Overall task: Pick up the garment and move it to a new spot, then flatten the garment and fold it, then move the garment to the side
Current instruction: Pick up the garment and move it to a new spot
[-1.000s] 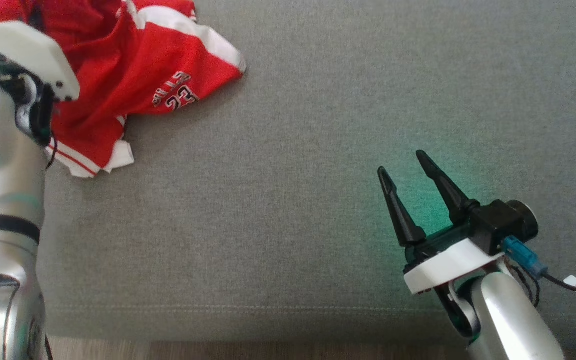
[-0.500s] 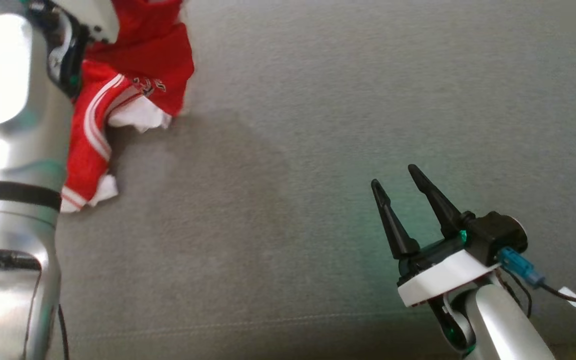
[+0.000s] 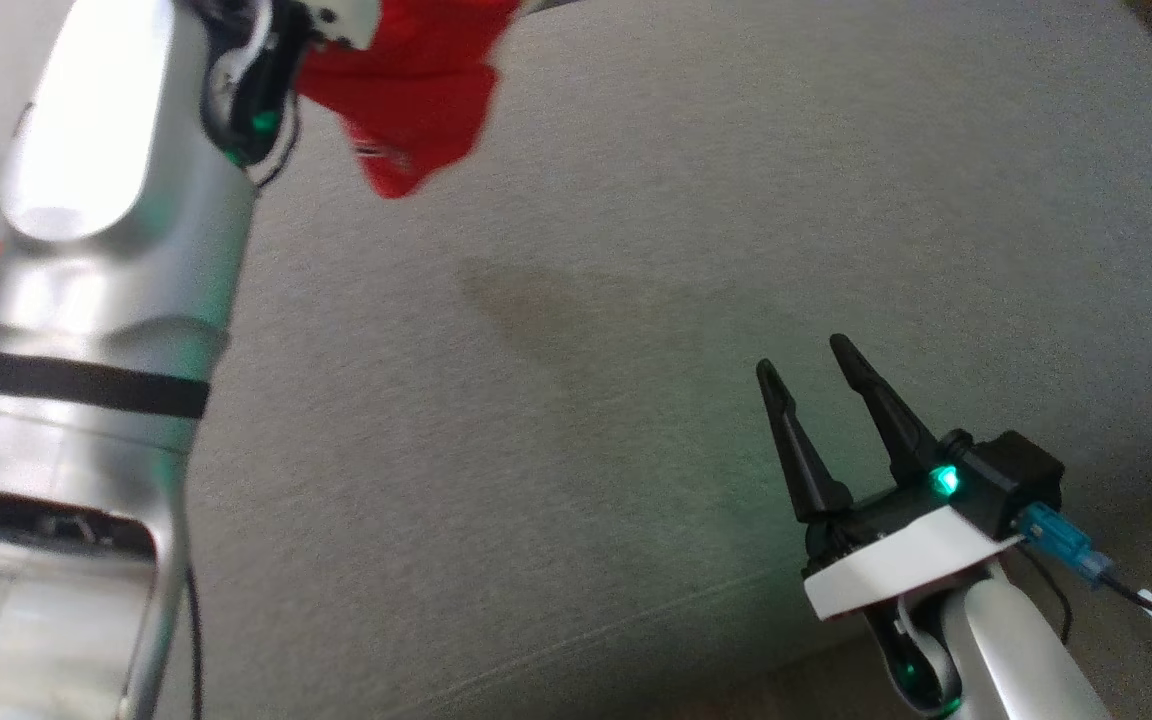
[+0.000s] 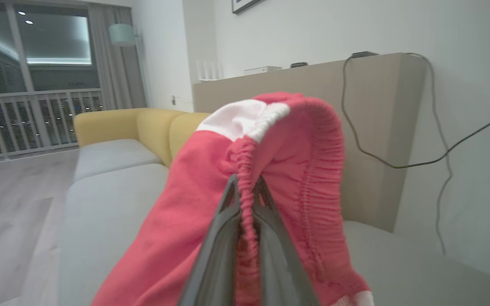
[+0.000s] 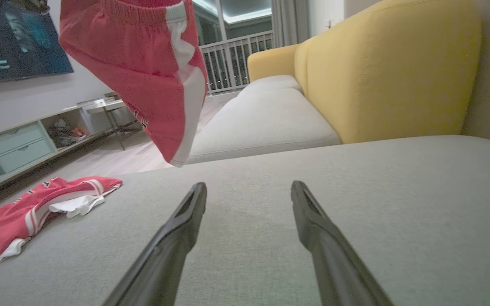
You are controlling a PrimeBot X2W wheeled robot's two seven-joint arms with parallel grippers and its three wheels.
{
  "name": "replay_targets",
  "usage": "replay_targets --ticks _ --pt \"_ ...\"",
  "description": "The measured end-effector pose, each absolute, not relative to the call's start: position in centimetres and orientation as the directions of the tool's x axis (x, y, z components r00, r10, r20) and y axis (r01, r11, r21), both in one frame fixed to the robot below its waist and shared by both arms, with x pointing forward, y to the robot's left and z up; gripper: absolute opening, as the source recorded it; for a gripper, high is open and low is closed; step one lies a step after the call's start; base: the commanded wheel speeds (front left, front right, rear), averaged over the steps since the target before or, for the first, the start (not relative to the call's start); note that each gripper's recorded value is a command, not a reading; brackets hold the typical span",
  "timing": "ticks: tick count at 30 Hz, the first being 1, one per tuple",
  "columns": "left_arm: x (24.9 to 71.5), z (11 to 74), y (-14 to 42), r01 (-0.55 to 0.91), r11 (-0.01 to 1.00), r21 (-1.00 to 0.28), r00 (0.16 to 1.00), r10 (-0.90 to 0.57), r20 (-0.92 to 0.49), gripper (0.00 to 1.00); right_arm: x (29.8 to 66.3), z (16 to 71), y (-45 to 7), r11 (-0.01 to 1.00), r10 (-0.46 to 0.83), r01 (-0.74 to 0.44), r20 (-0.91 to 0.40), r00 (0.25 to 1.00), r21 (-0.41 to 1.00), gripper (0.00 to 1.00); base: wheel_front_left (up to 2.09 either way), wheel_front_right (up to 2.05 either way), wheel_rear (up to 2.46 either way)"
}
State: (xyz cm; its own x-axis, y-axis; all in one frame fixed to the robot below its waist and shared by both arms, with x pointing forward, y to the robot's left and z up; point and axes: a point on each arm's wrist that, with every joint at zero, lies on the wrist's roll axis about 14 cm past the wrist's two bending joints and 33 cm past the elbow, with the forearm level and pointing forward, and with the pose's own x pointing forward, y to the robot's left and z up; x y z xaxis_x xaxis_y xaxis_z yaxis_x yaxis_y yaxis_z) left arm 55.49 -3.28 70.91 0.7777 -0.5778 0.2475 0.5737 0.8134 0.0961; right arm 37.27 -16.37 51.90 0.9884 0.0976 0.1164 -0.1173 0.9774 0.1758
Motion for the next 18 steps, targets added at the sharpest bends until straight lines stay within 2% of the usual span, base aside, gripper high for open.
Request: replay_targets --ticks 10,13,18 --pt "50.5 69.8 -15.1 0.8 0.598 -0.057 0.59 -0.765 0.258 0.0 34.4 53.0 -21.0 0.983 -0.054 0.028 0.14 0.989 0.184 1.0 0.0 0.0 0.0" --pt "50.6 67.3 -16.2 0.809 0.577 -0.116 0.587 -0.78 0.214 0.0 34.2 52.5 -21.6 0.981 -0.076 0.052 0.123 0.989 0.188 1.0 0.0 0.0 0.0" --pt "51.8 59.4 -15.5 0.744 0.625 -0.236 0.655 -0.751 0.08 0.0 34.6 51.5 -21.9 0.979 -0.089 0.071 0.089 0.992 0.192 1.0 0.0 0.0 0.0"
